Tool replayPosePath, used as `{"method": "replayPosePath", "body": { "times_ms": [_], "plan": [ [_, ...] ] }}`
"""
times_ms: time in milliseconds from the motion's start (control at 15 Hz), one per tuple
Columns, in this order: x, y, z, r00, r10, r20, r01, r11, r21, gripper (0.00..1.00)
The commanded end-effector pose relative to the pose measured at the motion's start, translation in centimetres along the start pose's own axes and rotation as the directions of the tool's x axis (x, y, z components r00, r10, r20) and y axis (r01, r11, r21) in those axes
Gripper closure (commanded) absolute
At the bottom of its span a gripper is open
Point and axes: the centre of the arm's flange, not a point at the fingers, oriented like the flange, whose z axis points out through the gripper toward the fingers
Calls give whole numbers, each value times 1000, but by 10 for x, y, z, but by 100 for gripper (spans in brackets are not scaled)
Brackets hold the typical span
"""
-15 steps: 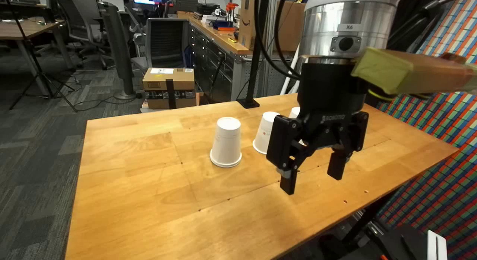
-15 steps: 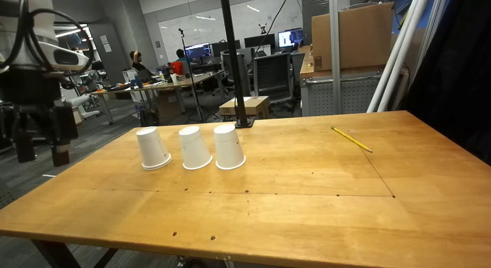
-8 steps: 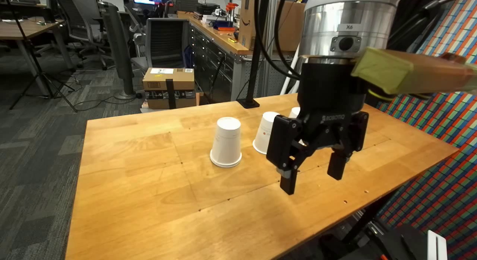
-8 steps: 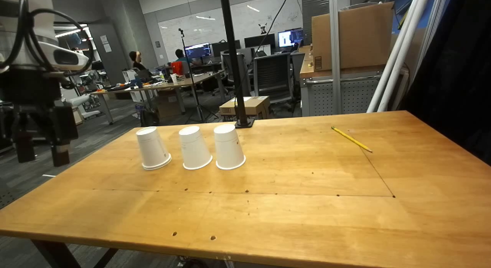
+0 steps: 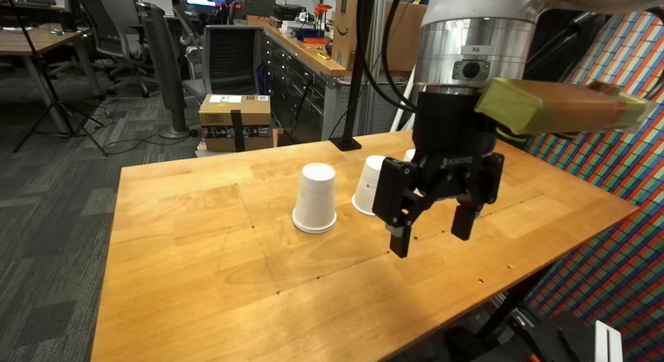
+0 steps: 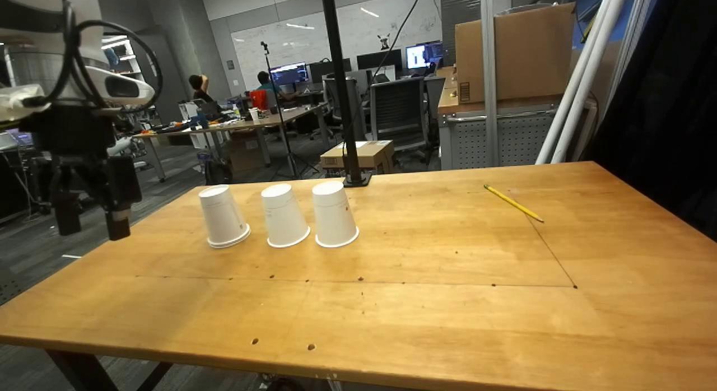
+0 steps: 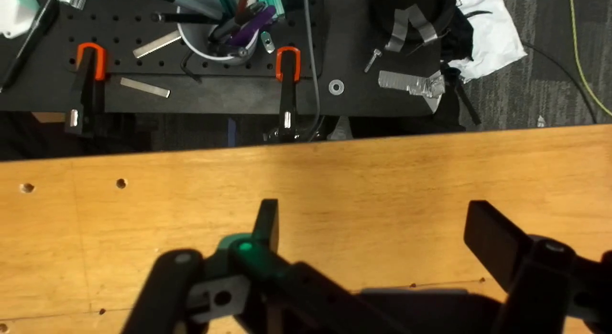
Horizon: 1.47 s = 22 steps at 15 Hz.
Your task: Stack all the cups together
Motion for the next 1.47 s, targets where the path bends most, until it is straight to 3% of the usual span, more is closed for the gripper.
{"method": "replayPosePath", "body": {
  "times_ms": [0,333,600,1067,1400],
  "plan": [
    [27,28,-12,998,-1,-59,1,1000,12,0],
    [44,88,-26,990,33,-140,-28,999,36,0],
    [63,121,-40,979,5,-205,-6,1000,-5,0],
    [121,139,-63,960,-75,-268,67,997,-39,0],
    [154,145,-62,956,-145,-254,137,989,-49,0]
  ]
}}
